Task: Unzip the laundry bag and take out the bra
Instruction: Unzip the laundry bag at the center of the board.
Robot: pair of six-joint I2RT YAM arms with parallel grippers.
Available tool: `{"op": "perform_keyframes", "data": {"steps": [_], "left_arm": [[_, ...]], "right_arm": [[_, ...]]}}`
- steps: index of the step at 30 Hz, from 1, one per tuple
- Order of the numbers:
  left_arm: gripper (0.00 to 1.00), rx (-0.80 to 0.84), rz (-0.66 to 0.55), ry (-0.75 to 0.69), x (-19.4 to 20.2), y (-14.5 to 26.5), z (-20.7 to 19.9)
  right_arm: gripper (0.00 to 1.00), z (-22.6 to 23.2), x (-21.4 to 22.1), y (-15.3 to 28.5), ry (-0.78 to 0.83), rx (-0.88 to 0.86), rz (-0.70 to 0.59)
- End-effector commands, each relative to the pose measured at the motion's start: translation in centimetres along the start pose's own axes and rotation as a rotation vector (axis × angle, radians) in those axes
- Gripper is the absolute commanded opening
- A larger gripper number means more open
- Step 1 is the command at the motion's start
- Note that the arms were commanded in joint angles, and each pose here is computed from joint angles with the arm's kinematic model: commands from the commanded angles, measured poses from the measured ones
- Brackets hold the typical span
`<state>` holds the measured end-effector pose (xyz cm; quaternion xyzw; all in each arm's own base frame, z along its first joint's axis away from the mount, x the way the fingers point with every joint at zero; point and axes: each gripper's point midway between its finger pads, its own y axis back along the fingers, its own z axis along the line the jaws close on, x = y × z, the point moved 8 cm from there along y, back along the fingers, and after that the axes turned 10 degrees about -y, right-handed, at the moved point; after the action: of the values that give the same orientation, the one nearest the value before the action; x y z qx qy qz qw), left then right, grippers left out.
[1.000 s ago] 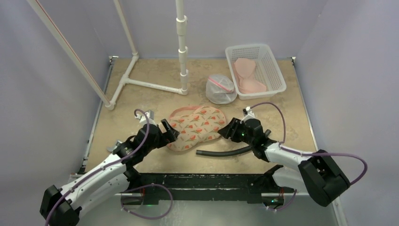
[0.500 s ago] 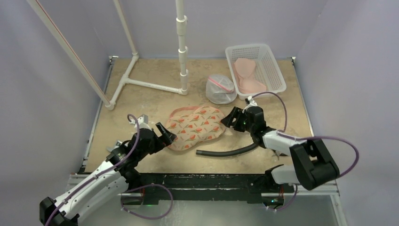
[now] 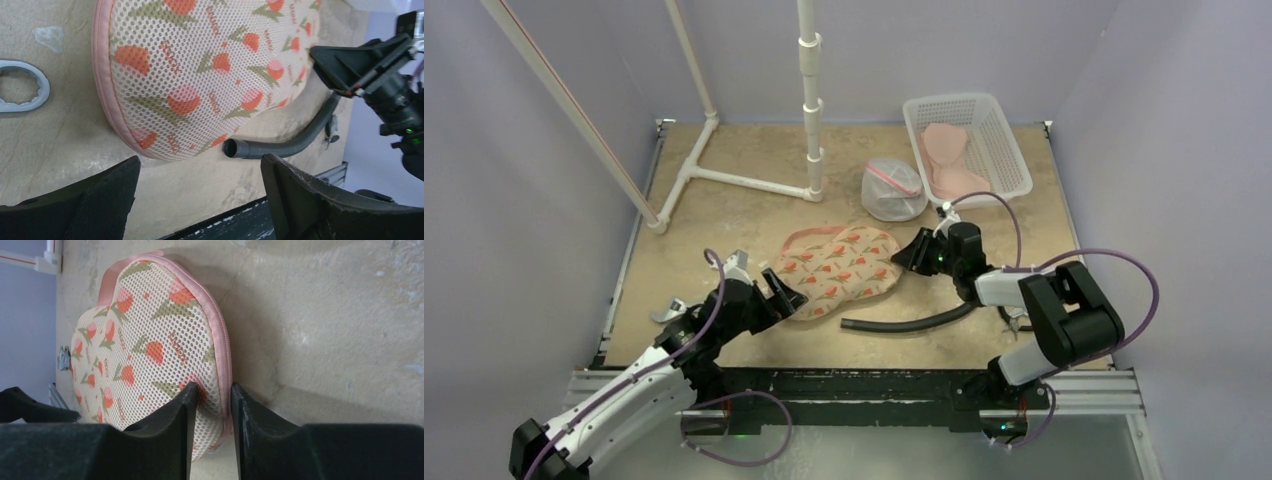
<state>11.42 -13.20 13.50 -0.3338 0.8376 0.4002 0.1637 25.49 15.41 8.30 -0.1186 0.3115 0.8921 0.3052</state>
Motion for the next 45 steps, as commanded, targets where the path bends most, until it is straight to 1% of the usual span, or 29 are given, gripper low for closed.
{"op": "perform_keyframes", "data": {"steps": [1, 3, 5, 13, 18, 27, 30, 36, 39, 43, 45], "left_arm": [[0.88, -0.006, 0.029, -0.031, 0.5, -1.5, 0.1], [0.87, -0.039, 0.032, -0.039, 0.5, -2.2, 0.4], [0.87, -0.061, 0.020, -0.049, 0.4, -2.9, 0.6], [0.85, -0.101, -0.052, -0.069, -1.1, -5.1, -0.3], [0.85, -0.121, -0.104, -0.083, -2.4, -6.0, -1.2], [0.84, -0.183, -0.218, -0.075, -5.9, -6.4, -1.9], [0.85, -0.202, -0.257, -0.056, -7.3, -6.2, -1.7], [0.97, -0.247, -0.316, -0.064, -9.2, -3.7, -2.2], [0.99, -0.270, -0.323, -0.020, -9.0, -2.3, -1.7], [1.00, -0.259, -0.299, 0.043, -8.3, -0.7, -1.6], [1.00, -0.202, -0.276, 0.052, -7.8, -0.2, -1.9]], "right_arm": [[0.31, 0.5, 0.8, 1.4, 0.018, -0.070, -0.010], [0.28, 0.4, 1.3, 2.3, 0.011, -0.074, -0.023], [0.26, 0.3, 1.8, 3.2, 0.002, -0.074, -0.035], [0.23, 0.2, 3.4, 5.4, -0.062, -0.103, -0.078], [0.23, 0.5, 4.5, 5.4, -0.077, -0.113, -0.079], [0.22, 1.9, 6.0, 3.7, -0.162, -0.158, -0.070], [0.22, 2.5, 6.1, 3.4, -0.222, -0.192, -0.064], [0.21, 3.3, 5.7, 2.7, -0.289, -0.232, -0.066], [0.19, 3.8, 5.5, 2.5, -0.326, -0.255, -0.057], [0.11, 4.5, 5.4, 2.5, -0.362, -0.280, -0.027], [0.06, 4.8, 5.3, 2.7, -0.376, -0.291, -0.020]]}}
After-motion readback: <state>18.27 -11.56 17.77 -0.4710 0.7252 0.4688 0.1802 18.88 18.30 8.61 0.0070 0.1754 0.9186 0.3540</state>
